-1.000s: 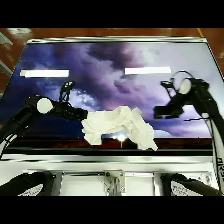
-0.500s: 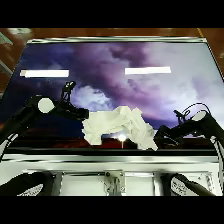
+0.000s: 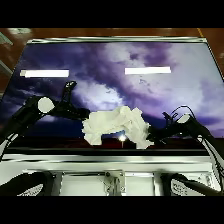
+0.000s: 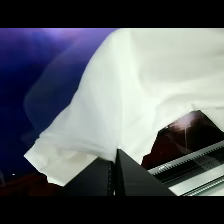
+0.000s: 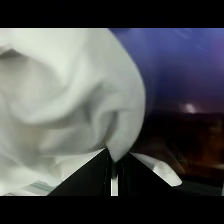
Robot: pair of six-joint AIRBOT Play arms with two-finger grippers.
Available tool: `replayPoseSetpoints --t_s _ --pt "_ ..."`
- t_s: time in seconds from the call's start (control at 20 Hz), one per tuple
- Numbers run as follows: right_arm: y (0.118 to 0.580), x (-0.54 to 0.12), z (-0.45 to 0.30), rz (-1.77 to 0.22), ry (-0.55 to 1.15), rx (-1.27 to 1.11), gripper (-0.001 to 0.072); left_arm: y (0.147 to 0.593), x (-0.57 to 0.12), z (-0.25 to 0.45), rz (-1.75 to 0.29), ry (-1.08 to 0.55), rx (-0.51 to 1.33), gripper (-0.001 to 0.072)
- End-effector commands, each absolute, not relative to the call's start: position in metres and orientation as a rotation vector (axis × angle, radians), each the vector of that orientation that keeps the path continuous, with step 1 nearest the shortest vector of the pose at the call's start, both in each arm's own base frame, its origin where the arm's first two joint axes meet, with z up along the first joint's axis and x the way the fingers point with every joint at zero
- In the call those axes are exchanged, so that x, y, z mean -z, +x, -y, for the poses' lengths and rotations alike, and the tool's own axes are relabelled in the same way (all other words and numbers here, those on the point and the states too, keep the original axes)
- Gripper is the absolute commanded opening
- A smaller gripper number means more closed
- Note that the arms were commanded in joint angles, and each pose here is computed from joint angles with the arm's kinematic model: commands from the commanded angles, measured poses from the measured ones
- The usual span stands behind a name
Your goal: Fold the shirts.
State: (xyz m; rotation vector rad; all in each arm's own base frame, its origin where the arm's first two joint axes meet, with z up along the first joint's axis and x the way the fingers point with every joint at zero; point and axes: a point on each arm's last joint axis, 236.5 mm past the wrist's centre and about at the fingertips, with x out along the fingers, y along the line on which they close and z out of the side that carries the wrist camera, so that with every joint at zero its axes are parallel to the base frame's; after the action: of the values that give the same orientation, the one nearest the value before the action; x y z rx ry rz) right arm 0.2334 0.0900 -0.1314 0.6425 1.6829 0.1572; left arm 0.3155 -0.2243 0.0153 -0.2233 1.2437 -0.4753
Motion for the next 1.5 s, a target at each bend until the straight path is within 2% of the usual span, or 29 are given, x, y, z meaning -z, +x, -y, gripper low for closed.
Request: replayPoseSetpoints --t_s 0.0,0.15,0.25,0.35,0.45,0.55,0.7,0.8,0.9,1.1,1.25,1.45 --pt "0.252 0.107 -0.090 -1.603 0.563 -0.224 0.0063 0.325 -0.027 0.220 -1.200 -0.198 0.489 0.0035" --pt "0.302 0.031 -0.070 -1.343 0.368 -0.265 0.0062 0.349 -0.069 0.190 -1.105 -0.152 0.441 0.0035" --pt "0.343 -0.056 -0.053 -1.054 0.254 -0.243 0.0062 0.363 -0.115 0.159 -1.014 -0.125 0.386 0.0034" --pt "0.369 -0.170 -0.044 -0.708 0.195 -0.216 0.0062 0.372 -0.183 0.128 -0.861 -0.130 0.330 0.0035" --pt "0.365 -0.289 -0.038 -0.376 0.155 -0.199 0.0062 0.369 -0.273 0.102 -0.638 -0.155 0.293 0.0034" --pt "0.342 -0.377 -0.035 -0.136 0.130 -0.187 0.0062 0.348 -0.362 0.084 -0.396 -0.166 0.274 0.0035" --pt "0.305 -0.435 -0.040 -0.005 0.142 -0.198 0.0062 0.302 -0.455 0.068 -0.126 -0.164 0.258 0.0035" --pt "0.287 -0.432 -0.048 -0.061 0.169 -0.224 0.0062 0.275 -0.475 0.063 -0.063 -0.151 0.249 0.0035" --pt "0.274 -0.400 -0.059 -0.214 0.198 -0.255 0.0062 0.259 -0.467 0.051 -0.096 -0.112 0.202 0.0035" --pt "0.227 -0.306 -0.075 -0.672 0.215 -0.296 0.0062 0.242 -0.394 0.015 -0.400 -0.021 0.054 0.0035" --pt "0.181 -0.254 -0.072 -0.991 0.250 -0.258 0.0062 0.243 -0.355 0.011 -0.538 0.048 0.049 0.0035" --pt "0.159 -0.193 -0.088 -1.223 0.363 -0.289 0.0062 0.253 -0.279 0.012 -0.756 0.057 0.049 0.0035"
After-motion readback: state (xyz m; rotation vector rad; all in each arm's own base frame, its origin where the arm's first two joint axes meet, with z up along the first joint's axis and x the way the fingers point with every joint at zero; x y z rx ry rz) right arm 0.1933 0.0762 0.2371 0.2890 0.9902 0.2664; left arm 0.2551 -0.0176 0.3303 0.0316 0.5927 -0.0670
